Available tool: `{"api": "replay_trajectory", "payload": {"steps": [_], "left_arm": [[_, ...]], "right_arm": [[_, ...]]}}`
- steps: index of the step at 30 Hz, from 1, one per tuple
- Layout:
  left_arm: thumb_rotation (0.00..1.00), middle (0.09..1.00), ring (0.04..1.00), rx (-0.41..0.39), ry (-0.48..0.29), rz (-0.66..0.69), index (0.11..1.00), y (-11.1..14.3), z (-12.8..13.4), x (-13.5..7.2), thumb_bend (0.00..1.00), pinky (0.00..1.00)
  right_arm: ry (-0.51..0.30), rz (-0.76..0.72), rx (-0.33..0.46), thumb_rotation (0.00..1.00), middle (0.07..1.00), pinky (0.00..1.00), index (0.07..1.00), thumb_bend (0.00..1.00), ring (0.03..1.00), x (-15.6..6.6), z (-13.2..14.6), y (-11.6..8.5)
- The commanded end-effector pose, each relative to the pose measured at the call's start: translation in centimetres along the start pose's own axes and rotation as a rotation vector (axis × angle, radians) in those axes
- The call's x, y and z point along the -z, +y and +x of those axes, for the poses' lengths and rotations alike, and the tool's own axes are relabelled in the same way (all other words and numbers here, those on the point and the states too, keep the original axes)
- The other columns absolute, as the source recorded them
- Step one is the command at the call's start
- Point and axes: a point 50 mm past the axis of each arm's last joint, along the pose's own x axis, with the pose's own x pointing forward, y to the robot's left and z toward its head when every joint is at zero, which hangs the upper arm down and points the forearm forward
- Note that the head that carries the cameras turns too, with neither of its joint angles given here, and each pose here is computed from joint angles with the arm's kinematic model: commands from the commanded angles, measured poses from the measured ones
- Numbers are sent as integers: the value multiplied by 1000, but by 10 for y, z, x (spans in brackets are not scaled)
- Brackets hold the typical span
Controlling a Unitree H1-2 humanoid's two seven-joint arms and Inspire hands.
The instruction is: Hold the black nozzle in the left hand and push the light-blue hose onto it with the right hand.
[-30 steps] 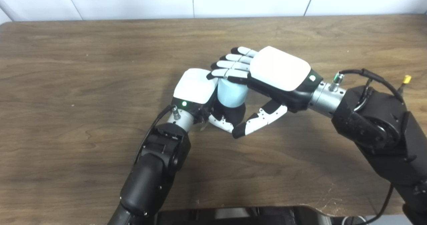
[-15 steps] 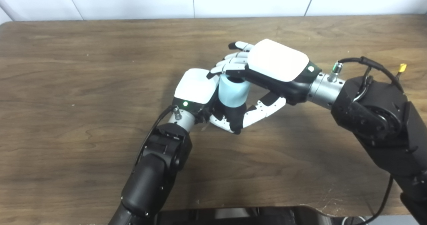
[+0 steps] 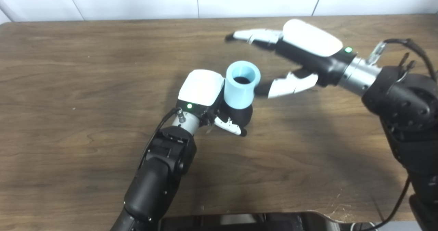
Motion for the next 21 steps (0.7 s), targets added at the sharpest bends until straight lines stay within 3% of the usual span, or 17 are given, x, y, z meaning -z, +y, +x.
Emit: {"api": "replay_trajectory", "payload": {"steps": [1, 4, 8, 13, 14, 16, 21], "left_arm": [[0, 535, 598, -50, 1, -12, 452, 9, 1, 1, 519, 646], [0, 533, 590, -65, 3, -26, 454, 10, 1, 2, 519, 640], [0, 530, 585, -69, 9, -25, 460, 10, 0, 3, 520, 632], [0, 483, 595, -91, 3, -5, 507, 12, -1, 7, 524, 615], [35, 550, 612, -92, 2, -3, 502, 13, -2, 8, 523, 632], [180, 644, 655, -96, -1, -9, 642, 15, -3, 11, 776, 662], [336, 792, 761, -106, -2, -50, 794, 21, -4, 20, 933, 744]], "right_arm": [[-10, 2, 77, 1000, 917, 799, 933, 574, 900, -1, -1, -10], [12, 66, 123, 1000, 920, 771, 924, 611, 880, 4, -2, -10], [33, 144, 171, 1000, 907, 778, 915, 583, 872, 11, -4, -5], [91, 199, 171, 1000, 920, 752, 945, 575, 866, 18, -9, 4], [101, 206, 166, 1000, 922, 746, 947, 572, 867, 19, -11, 6], [115, 208, 158, 1000, 915, 721, 944, 569, 857, 21, -14, 11], [137, 214, 139, 1000, 916, 742, 945, 548, 862, 25, -22, 21]]}}
